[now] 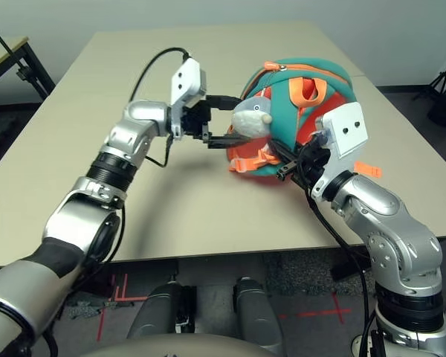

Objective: Put the pencil case into the backpack and zip it.

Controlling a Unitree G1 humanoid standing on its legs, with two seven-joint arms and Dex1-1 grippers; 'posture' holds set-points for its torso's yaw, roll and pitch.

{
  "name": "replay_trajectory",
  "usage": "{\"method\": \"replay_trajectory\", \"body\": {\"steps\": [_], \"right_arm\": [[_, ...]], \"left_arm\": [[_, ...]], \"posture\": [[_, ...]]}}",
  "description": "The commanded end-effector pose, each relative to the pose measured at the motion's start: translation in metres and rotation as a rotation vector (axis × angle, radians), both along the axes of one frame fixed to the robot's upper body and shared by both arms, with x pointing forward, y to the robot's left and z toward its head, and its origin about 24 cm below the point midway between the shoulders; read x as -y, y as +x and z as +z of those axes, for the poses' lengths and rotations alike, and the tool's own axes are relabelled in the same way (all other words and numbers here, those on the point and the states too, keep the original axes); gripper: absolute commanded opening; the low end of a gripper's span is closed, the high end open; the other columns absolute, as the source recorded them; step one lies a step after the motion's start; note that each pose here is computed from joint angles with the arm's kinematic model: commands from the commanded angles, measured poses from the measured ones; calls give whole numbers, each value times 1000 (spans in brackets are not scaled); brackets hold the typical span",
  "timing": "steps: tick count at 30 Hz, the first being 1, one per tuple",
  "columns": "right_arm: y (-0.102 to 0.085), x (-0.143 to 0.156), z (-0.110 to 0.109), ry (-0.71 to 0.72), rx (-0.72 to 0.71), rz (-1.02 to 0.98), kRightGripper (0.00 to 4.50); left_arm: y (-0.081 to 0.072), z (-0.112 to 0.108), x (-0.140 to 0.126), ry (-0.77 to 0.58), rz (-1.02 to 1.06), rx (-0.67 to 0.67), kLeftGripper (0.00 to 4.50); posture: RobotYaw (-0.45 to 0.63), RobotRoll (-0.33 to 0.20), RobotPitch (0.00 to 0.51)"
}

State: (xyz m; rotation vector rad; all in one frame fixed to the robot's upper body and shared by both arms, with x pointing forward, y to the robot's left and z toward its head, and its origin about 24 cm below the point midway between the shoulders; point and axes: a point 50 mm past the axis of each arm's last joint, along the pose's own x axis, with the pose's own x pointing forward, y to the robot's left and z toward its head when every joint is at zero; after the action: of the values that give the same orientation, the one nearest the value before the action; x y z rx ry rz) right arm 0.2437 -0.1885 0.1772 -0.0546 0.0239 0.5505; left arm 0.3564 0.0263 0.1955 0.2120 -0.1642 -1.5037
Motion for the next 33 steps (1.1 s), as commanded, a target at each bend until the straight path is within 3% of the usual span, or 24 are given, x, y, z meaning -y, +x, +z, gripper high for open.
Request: {"method": "replay_trajectory", "body": {"steps": [1, 10, 16, 17, 18, 28, 31, 33], "right_arm": [[-4, -8, 1, 5, 9, 49, 151], [0, -6, 1, -4, 10, 50, 151], [2, -8, 1, -1, 12, 61, 151], [2, -9, 1, 0, 11, 62, 151], [2, -9, 1, 0, 11, 61, 151], [0, -9, 0, 1, 11, 56, 151], [0, -9, 1, 1, 12, 53, 151], [-1, -9, 1, 1, 13, 51, 151]], "left_arm": [[0, 8, -2, -43, -12, -10, 4500], [9, 36, -27, -141, 36, -42, 4500], [3, 21, -24, -87, 21, -51, 4500], [2, 18, -22, -76, 12, -54, 4144], [1, 17, -20, -67, 4, -57, 4500], [0, 7, -9, -51, -17, -102, 4500], [2, 6, -8, -58, -8, -116, 3881], [2, 5, -9, -52, -9, -118, 3111]], "posture": [[-159, 0, 56], [-137, 0, 49], [-132, 0, 51], [-132, 0, 51], [-133, 0, 51], [-151, 0, 55], [-156, 0, 58], [-160, 0, 60]]}}
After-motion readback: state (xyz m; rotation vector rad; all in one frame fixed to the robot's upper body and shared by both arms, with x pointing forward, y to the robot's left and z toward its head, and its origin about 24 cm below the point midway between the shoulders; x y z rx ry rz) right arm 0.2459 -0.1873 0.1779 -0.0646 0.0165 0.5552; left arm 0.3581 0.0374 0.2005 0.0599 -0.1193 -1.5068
